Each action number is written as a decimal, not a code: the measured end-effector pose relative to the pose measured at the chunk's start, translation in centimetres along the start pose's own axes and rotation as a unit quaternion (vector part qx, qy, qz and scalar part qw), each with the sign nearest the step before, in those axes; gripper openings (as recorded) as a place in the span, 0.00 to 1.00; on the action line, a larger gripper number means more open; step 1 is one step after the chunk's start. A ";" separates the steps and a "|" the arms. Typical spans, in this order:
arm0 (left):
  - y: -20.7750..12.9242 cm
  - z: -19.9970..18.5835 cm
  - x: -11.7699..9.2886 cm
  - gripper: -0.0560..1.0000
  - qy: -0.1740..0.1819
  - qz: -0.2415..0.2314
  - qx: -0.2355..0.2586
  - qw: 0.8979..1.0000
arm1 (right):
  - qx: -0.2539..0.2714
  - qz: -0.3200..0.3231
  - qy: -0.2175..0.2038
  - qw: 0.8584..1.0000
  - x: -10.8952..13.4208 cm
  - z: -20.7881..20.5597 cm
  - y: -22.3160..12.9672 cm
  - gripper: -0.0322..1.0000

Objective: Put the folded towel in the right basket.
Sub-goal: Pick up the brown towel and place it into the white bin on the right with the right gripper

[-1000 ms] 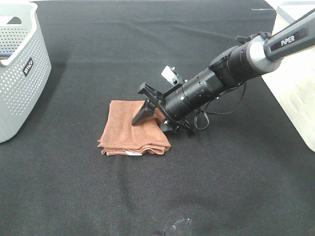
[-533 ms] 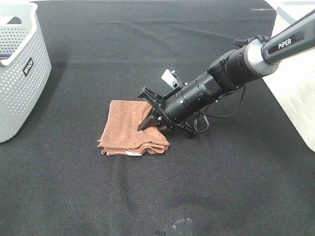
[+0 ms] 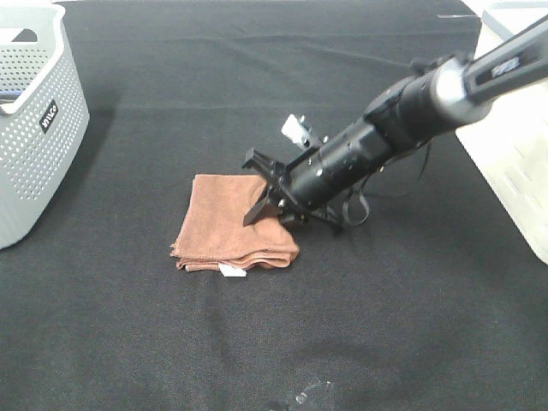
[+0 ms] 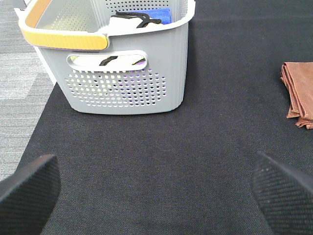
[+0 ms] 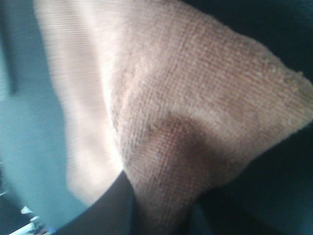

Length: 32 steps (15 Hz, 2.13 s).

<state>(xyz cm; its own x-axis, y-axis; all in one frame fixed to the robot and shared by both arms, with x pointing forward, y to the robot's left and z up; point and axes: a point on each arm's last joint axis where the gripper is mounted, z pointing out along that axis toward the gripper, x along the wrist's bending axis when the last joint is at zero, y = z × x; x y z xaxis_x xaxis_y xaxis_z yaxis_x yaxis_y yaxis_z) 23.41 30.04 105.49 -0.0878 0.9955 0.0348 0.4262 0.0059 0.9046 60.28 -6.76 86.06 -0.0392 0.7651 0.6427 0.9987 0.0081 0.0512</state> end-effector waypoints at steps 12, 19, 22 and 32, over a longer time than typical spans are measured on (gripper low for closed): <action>0.0 0.0 0.0 0.99 0.000 0.000 0.000 1.000 | -0.283 -0.071 0.033 0.956 4.3 -33.1 -1.1 0.24; 0.0 0.0 0.0 0.99 0.000 0.000 0.000 1.000 | -0.375 0.011 -0.144 0.916 -3.5 -42.5 -2.3 0.24; 0.0 0.0 0.0 0.99 0.000 0.000 0.000 1.000 | -0.359 0.045 -0.225 0.905 -7.9 -42.3 -1.0 0.24; 0.0 0.0 0.0 0.99 0.000 0.000 0.000 1.000 | -0.340 0.042 -0.301 0.890 -13.0 -40.2 1.8 0.90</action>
<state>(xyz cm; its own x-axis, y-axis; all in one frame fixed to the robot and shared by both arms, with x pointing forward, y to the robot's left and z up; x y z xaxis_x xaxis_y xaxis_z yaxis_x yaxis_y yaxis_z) 23.41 30.04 105.49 -0.0878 0.9955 0.0348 0.4262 0.0059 0.9046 61.18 -42.57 108.58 0.2646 0.9523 0.1517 0.7377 -0.3012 0.6042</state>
